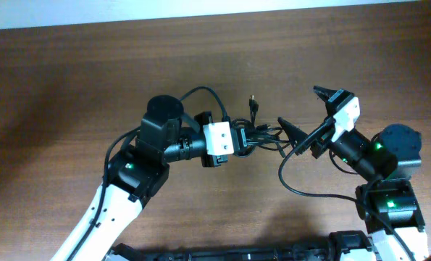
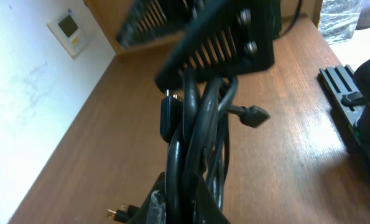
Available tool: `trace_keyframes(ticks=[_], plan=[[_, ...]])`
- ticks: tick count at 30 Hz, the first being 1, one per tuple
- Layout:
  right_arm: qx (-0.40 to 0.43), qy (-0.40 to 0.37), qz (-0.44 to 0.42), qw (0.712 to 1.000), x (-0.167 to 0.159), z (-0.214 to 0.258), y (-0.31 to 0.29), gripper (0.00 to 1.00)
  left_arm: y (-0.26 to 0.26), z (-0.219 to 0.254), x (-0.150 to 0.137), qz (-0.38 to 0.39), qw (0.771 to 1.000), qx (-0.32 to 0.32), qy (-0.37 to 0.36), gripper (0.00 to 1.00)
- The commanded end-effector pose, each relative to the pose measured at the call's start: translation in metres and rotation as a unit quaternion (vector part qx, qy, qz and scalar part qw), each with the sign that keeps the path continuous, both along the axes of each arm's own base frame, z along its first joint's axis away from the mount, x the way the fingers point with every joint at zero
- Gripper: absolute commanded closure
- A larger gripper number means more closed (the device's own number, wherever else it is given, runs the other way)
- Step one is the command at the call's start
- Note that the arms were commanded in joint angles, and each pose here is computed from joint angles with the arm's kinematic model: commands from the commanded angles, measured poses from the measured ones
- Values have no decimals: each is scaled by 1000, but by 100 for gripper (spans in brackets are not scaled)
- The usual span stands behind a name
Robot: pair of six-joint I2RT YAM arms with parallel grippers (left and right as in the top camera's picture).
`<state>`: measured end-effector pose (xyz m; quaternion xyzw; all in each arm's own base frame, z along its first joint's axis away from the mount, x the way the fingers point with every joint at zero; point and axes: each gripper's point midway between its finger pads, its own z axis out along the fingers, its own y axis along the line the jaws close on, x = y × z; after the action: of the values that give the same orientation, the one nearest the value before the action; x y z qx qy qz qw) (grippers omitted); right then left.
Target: Untangle cables
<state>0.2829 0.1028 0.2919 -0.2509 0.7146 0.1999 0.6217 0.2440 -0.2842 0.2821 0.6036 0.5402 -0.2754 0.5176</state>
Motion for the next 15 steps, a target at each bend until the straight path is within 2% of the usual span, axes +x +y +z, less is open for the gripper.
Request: trace_keyframes(ticks=[1, 6, 8, 10, 15], plan=[[-9, 29, -11, 999, -1, -15, -4, 2, -1, 20, -3, -10, 999, -25, -23, 100], [6, 63, 47, 997, -18, -25, 12, 1, 1, 27, 12, 41, 998, -42, 1, 100], [7, 80, 48, 996, -20, -31, 12, 1, 1, 30, 14, 47, 998, -51, 8, 100], [8, 97, 48, 994, -22, -38, 12, 1, 5, 30, 26, 90, 994, -56, 29, 100], [13, 101, 65, 993, -27, -37, 17, 1, 5, 31, 26, 92, 994, -59, 31, 100]])
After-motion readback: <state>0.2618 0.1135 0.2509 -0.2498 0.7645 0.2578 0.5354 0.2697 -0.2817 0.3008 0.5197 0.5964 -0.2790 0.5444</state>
